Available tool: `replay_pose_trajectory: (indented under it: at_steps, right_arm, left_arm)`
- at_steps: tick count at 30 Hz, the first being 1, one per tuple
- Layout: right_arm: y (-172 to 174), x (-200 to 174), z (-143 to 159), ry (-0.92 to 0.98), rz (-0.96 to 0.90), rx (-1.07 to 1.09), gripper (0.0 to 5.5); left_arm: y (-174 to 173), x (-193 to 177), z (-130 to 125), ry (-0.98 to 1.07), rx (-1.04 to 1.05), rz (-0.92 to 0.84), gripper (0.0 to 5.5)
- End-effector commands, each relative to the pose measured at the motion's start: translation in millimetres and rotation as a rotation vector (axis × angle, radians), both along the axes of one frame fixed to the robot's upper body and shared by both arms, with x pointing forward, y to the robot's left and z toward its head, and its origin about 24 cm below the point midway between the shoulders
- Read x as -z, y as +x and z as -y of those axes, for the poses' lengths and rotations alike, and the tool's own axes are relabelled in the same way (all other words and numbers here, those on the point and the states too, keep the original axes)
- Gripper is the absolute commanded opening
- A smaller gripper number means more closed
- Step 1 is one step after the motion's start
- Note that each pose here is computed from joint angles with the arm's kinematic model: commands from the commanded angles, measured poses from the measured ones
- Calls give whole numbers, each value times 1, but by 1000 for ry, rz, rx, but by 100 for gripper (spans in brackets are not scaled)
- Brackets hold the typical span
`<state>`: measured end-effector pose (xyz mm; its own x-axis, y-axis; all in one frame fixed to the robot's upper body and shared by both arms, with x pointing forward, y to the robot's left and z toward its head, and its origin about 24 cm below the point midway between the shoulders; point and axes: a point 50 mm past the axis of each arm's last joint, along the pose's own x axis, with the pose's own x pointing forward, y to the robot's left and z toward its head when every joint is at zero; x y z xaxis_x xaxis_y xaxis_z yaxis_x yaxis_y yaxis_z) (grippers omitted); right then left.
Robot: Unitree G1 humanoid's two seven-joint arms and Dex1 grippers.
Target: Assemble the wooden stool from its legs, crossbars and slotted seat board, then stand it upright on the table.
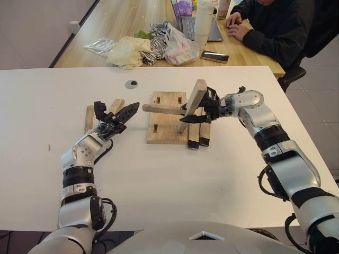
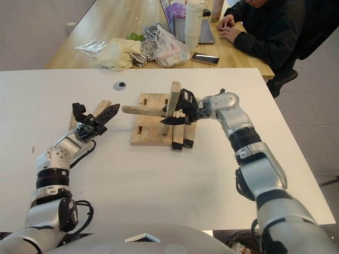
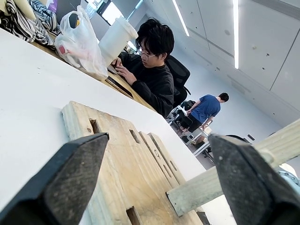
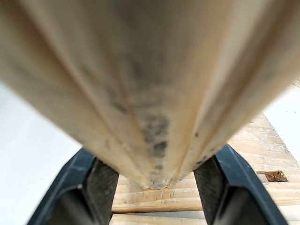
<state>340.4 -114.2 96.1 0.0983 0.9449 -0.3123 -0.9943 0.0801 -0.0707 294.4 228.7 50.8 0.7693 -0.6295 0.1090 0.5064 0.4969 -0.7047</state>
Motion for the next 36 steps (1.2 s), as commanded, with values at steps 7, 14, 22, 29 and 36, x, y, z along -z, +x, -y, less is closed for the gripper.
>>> replay_pose_trajectory:
  at_steps: [7,14,22,29,36]
  right_arm:
    - [0,40,34,-244,42,201,325]
    - [-7,24,66,-183,99,318,426]
    - [-40,39,19,69,-107,851,426]
    - [-61,67,-18,-97,-181,878,426]
    - [-68,76,-12,-188,-349,903,363]
  left_arm:
    - [8,-9,2,37,7,29,390]
    - [6,3,4,157,0,-20,390]
    - [10,46,15,852,-14,-52,390]
    - [11,39,13,1024,90,38,390]
    - [32,2,-18,1048,-98,91,390]
